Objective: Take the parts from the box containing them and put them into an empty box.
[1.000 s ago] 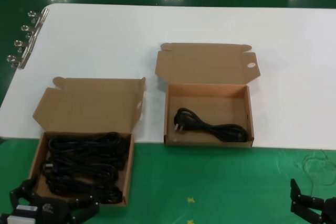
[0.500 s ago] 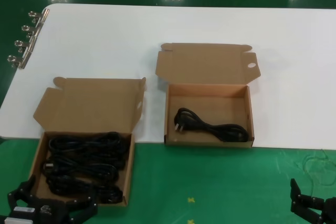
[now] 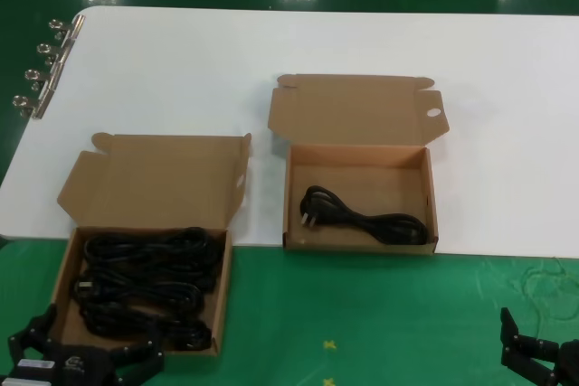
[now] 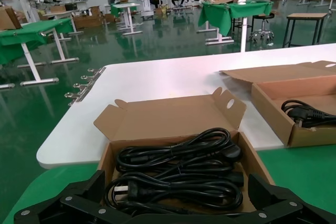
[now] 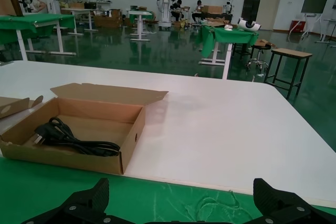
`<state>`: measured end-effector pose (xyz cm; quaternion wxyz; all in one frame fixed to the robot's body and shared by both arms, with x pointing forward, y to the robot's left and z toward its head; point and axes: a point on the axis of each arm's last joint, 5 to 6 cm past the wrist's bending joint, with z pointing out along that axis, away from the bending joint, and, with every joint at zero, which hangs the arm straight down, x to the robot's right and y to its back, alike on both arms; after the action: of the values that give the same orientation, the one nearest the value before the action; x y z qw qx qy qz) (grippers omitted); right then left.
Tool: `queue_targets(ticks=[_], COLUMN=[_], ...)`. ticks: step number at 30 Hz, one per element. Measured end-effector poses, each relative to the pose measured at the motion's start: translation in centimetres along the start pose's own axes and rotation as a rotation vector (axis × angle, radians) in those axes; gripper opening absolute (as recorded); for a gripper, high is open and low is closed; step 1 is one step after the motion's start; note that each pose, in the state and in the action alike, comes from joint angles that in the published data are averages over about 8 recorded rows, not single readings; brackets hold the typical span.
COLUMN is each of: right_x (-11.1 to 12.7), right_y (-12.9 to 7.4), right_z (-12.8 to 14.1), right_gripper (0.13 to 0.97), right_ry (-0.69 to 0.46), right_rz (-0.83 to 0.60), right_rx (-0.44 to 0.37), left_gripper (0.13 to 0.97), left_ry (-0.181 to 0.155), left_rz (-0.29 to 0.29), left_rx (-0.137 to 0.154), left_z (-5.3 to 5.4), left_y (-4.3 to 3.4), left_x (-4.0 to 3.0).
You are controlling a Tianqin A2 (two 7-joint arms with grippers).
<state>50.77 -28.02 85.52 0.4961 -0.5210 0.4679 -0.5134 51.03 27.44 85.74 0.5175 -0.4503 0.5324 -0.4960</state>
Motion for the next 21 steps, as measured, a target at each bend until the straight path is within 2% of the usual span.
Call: queue_targets(ticks=[21], right_x=[0.00], right_y=[0.00], right_z=[0.00], right_gripper=[0.966], right_ry=[0.000], right_rz=[0.000], right_rx=[0.000], left_gripper=[0.966], left_ry=[-0.012], left_rz=[-0.016], left_rx=[-0.005], left_z=[-0.41], left_y=[0.13], left_x=[-0.25])
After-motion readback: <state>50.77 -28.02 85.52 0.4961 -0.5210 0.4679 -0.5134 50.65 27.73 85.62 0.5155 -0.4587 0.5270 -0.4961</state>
